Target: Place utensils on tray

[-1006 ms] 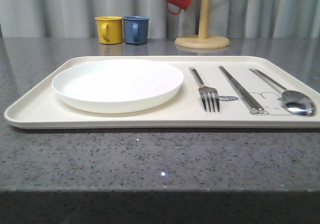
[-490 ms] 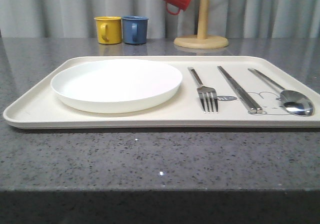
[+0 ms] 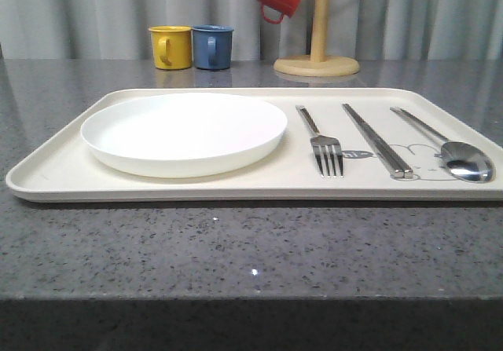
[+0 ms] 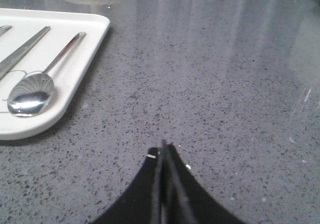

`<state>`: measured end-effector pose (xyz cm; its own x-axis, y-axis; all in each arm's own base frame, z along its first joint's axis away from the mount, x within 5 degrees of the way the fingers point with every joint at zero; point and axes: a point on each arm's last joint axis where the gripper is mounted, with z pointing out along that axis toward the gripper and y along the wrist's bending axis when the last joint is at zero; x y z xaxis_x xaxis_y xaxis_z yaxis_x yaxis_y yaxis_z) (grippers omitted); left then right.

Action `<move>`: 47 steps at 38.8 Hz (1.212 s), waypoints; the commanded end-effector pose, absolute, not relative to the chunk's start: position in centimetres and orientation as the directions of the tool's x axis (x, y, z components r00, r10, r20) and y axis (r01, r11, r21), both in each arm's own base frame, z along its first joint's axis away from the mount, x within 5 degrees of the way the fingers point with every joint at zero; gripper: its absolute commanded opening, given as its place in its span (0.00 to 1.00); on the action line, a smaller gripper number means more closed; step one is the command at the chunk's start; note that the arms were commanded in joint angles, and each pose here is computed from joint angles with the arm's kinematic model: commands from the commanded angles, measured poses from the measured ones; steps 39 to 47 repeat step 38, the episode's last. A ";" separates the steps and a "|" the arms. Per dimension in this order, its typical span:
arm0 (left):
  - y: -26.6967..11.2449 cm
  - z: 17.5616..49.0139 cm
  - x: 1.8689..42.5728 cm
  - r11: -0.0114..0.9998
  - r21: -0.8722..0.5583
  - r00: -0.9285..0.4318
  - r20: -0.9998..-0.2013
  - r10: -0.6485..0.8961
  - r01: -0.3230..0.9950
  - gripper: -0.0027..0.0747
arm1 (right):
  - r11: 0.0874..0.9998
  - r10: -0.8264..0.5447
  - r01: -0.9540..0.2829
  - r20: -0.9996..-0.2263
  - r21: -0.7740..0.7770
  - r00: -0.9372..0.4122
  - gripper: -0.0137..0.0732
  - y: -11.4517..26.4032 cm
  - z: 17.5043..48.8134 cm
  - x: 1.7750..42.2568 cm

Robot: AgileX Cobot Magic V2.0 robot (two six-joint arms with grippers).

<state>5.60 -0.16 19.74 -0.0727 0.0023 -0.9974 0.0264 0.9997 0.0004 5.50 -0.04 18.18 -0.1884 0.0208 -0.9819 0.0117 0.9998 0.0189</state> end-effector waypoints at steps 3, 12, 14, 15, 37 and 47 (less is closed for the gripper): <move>-0.1 20.5 5.5 1.000 -0.018 0.031 -0.999 -0.019 0.023 0.01 | 1.000 0.011 0.014 -0.997 0.010 -0.077 0.08 -0.1 19.1 5.5; -0.1 20.5 5.5 1.000 -0.018 0.031 -0.999 -0.019 0.023 0.01 | 1.000 0.011 0.014 -0.996 0.010 -0.087 0.08 -0.1 19.0 5.5; -0.1 20.5 5.5 1.000 -0.018 0.031 -0.999 -0.019 0.023 0.01 | 1.000 0.011 0.014 -0.996 0.010 -0.087 0.08 -0.1 19.0 5.5; -0.1 20.5 5.5 1.000 -0.018 0.031 -0.999 -0.019 0.023 0.01 | 1.000 0.011 0.014 -0.996 0.010 -0.087 0.08 -0.1 19.0 5.5; -0.1 20.5 5.5 1.000 -0.018 0.031 -0.999 -0.019 0.023 0.01 | 1.000 0.011 0.014 -0.996 0.010 -0.087 0.08 -0.1 19.0 5.5; -0.1 20.5 5.5 1.000 -0.018 0.031 -0.999 -0.019 0.023 0.01 | 1.000 0.011 0.014 -0.996 0.010 -0.087 0.08 -0.1 19.0 5.5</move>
